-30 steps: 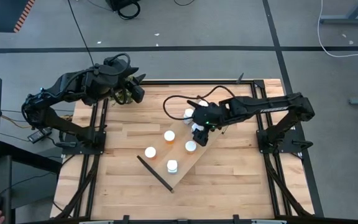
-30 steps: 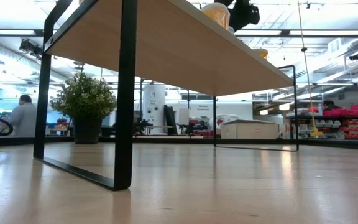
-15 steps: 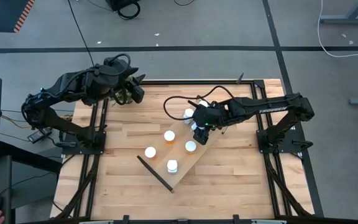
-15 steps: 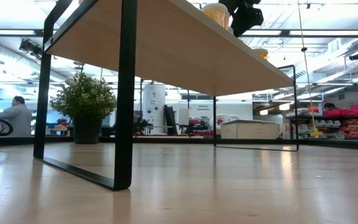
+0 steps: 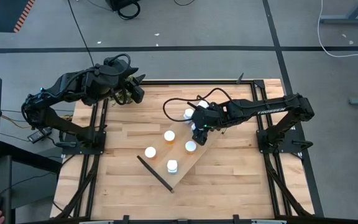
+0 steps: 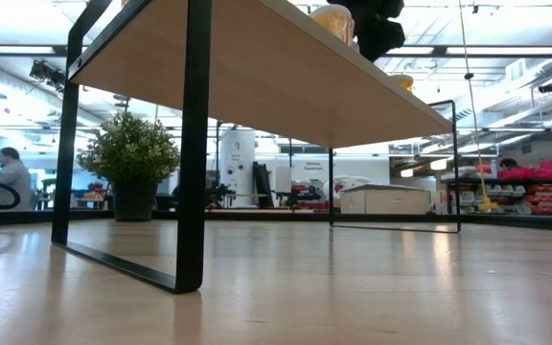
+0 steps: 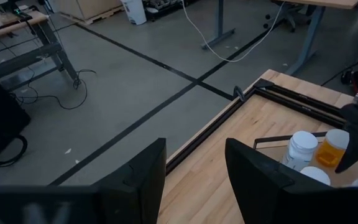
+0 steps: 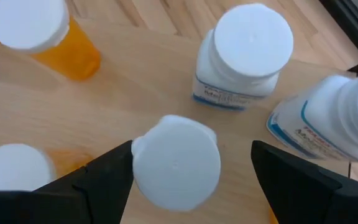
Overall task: Pick and place medicine bottles onto shelf by color
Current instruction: Adjust the white pill bottles on the shelf
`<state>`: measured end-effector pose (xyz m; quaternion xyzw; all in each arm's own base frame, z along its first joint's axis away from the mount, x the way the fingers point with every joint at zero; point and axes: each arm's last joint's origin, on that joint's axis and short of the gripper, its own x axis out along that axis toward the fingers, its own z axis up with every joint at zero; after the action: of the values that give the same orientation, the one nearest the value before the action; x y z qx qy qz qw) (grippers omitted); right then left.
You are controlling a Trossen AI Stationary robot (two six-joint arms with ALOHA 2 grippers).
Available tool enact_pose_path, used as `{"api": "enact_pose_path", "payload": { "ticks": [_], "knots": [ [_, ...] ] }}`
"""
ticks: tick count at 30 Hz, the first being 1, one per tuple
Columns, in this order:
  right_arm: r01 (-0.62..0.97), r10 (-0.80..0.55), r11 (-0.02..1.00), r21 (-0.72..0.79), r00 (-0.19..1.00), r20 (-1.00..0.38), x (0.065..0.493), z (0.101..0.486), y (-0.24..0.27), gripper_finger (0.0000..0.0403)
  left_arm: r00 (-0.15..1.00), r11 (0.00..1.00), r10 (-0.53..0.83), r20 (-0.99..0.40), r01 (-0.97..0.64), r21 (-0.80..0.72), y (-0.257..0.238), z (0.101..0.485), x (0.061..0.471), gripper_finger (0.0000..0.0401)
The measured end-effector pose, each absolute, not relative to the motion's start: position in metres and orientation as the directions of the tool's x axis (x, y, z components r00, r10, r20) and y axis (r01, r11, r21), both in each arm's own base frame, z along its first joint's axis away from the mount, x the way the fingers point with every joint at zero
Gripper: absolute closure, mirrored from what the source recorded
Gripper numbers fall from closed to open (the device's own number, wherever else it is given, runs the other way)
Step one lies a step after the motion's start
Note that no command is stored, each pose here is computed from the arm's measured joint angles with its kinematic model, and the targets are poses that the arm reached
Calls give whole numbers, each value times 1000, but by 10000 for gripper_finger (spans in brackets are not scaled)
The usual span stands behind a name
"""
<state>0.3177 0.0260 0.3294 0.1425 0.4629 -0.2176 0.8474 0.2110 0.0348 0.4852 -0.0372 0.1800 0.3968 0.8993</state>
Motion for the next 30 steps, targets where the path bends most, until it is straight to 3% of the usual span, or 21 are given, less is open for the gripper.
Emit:
{"api": "enact_pose_path", "payload": {
  "ticks": [8,23,30],
  "knots": [
    [490,-235,871,44,494,-837,319,330,26,86,620,682,700,-353,-727,76,35,485,211,229],
    [469,-210,882,44,475,-854,317,329,27,189,620,683,700,-354,-727,77,35,485,211,229],
    [459,-184,887,51,452,-873,313,335,27,206,619,685,701,-355,-723,90,35,485,211,229]
  ]
}}
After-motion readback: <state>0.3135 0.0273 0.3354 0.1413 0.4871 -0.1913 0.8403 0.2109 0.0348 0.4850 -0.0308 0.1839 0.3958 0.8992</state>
